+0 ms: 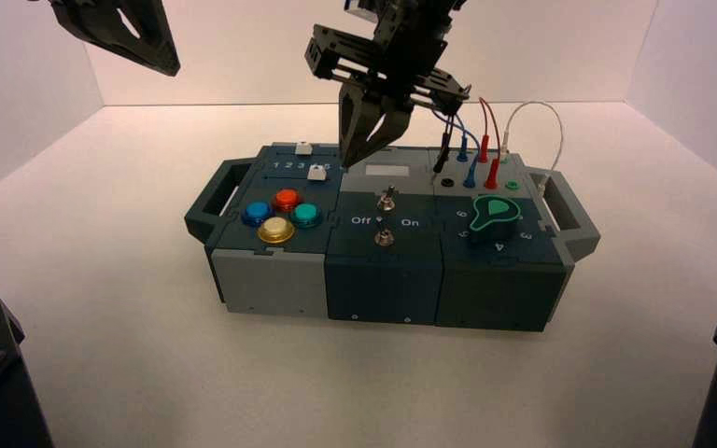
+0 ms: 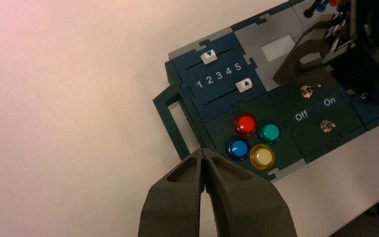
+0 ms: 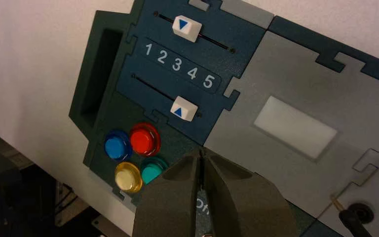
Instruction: Move the bottom slider to position 2.
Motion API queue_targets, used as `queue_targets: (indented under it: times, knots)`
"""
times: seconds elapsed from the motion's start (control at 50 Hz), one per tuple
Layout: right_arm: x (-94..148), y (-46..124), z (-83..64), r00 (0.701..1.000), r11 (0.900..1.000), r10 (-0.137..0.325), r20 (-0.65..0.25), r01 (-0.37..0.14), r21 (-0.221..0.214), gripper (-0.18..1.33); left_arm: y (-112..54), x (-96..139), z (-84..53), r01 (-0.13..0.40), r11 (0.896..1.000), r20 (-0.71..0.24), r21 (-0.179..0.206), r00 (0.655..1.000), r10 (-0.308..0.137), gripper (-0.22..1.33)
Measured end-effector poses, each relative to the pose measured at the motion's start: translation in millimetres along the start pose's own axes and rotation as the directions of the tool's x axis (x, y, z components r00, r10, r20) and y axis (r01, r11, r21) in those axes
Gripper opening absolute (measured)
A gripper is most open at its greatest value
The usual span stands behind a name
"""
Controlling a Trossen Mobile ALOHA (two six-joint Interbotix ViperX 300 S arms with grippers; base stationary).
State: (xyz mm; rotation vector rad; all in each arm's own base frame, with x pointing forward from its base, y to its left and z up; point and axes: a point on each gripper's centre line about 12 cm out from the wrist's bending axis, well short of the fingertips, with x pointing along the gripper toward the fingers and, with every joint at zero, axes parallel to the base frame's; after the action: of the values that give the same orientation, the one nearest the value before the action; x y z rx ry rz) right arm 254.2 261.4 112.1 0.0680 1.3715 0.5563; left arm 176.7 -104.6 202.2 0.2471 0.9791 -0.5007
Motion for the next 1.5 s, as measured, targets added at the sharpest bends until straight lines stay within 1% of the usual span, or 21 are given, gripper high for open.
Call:
queue_targets:
  times: [0.24, 0.46, 0.68, 1.34, 1.38, 1.5]
  knots:
    - [11.7, -2.3, 1.4, 1.0, 1.0, -0.007, -0.023, 0.008, 0.006, -0.14, 0.0, -0.3, -0.3, 0.0, 1.0, -0.002, -0.001, 1.0, 0.0, -0.15]
    - [23.5, -2.3, 8.6, 0.999, 0.9999, -0.012, -0.034, 0.013, 0.001, -0.14, 0.0, 0.0, -0.5, 0.0, 1.0, -0.005, 0.0, 1.0, 0.0, -0.15]
    - [26.4, -0.6, 13.9, 1.0, 0.9999, -0.01, -0.03, 0.01, -0.003, -0.14, 0.0, 0.0, -0.4, 0.0, 1.0, -0.003, -0.002, 1.0, 0.0, -0.15]
    - [30.5, 2.3, 21.1, 1.0, 1.0, -0.005, -0.031, 0.005, -0.006, -0.14, 0.0, 0.0, -0.5, 0.0, 1.0, -0.005, 0.0, 1.0, 0.0, -0.15]
    - [30.9, 3.6, 23.6, 1.0, 1.0, -0.002, -0.027, 0.002, -0.004, -0.14, 0.0, 0.0, -0.5, 0.0, 1.0, -0.005, 0.0, 1.0, 0.0, -0.15]
    - [34.9, 7.8, 25.2, 0.999, 1.0, 0.003, -0.032, -0.003, -0.009, -0.14, 0.0, 0.0, -0.4, 0.0, 1.0, -0.003, 0.0, 1.0, 0.0, -0.15]
